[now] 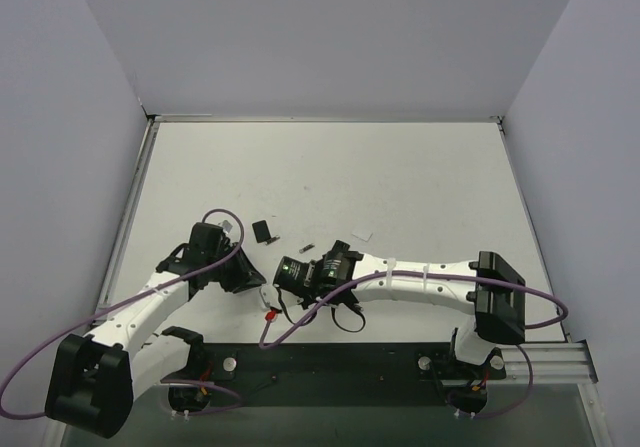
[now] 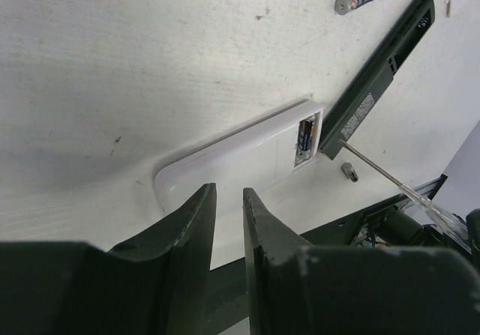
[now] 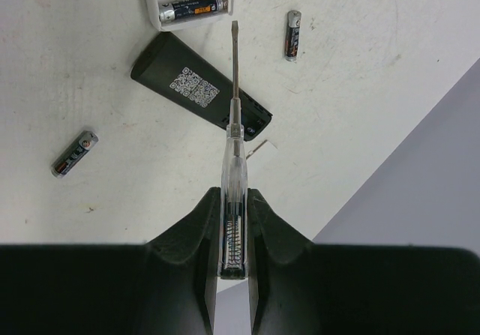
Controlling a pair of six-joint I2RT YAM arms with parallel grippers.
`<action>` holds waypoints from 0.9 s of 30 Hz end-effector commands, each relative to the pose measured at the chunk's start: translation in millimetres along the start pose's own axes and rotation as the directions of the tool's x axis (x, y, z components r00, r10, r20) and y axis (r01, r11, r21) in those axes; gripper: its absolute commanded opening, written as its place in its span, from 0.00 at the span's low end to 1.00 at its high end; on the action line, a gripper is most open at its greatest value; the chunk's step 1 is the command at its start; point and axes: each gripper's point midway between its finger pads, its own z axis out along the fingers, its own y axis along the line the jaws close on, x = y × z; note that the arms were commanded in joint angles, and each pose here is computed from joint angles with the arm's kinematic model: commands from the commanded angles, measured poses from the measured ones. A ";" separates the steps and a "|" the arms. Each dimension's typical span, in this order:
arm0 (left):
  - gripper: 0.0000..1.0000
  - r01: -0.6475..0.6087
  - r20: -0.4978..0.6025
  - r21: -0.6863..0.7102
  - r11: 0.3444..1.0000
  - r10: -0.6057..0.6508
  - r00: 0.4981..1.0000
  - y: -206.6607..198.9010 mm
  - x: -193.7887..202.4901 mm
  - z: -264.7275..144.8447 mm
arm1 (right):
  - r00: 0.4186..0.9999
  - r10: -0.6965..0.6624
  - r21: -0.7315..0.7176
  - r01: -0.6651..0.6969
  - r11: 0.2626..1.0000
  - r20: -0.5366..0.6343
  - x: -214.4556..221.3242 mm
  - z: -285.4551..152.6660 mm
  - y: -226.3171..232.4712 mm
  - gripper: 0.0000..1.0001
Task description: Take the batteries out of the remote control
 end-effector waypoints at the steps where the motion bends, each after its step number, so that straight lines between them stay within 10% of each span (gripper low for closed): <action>1: 0.30 -0.015 0.002 0.113 0.993 0.015 1.000 -23.0 -3.1 -4.7 | 0.997 -0.008 -0.002 0.008 1.000 -0.081 10.1 -8.9 -1.4 0.00; 27: 0.19 0.080 -0.104 0.065 0.995 -0.073 0.992 3.1 19.4 23.0 | 0.995 -0.026 -0.049 0.021 0.999 -0.092 0.7 3.6 7.7 0.00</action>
